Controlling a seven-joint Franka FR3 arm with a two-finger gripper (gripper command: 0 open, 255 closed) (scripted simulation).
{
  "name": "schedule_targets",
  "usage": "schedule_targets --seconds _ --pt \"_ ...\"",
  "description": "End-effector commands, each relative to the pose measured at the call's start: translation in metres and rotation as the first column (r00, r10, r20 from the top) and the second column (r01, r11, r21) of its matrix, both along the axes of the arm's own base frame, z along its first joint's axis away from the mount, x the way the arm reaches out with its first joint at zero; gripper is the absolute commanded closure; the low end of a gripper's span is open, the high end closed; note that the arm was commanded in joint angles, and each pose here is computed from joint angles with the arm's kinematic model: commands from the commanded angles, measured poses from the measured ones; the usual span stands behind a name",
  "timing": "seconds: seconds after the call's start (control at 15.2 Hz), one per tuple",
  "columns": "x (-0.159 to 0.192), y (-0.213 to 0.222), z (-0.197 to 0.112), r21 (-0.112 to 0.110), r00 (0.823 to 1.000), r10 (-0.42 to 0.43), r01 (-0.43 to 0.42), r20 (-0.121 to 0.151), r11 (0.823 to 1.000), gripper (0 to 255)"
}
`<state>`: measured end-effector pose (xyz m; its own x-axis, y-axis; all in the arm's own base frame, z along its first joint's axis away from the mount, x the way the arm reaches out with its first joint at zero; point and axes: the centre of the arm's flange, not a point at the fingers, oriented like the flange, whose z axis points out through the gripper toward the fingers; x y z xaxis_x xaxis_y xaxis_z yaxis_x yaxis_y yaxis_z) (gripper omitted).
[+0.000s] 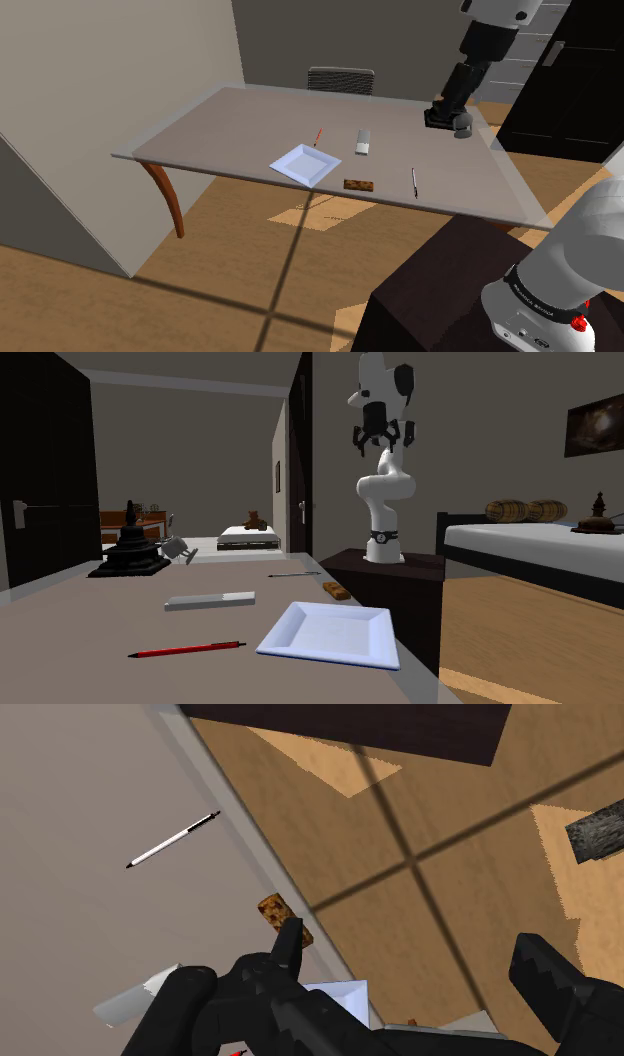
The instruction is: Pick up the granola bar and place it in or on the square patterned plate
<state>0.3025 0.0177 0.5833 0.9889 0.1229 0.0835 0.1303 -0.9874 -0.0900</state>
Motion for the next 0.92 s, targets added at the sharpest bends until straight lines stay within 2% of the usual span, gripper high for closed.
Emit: schedule_targets --seconds 0.0,0.4,0.86 --pt "0.0 0.0 0.0 0.0 1.0 0.0 0.0 0.0 1.0 0" --pt "0.043 -0.014 -0.066 -0.019 0.996 0.093 -0.093 -0.009 0.995 0" --pt "0.095 -0.026 -0.142 -0.039 0.979 0.201 -0.201 -0.021 0.979 0"
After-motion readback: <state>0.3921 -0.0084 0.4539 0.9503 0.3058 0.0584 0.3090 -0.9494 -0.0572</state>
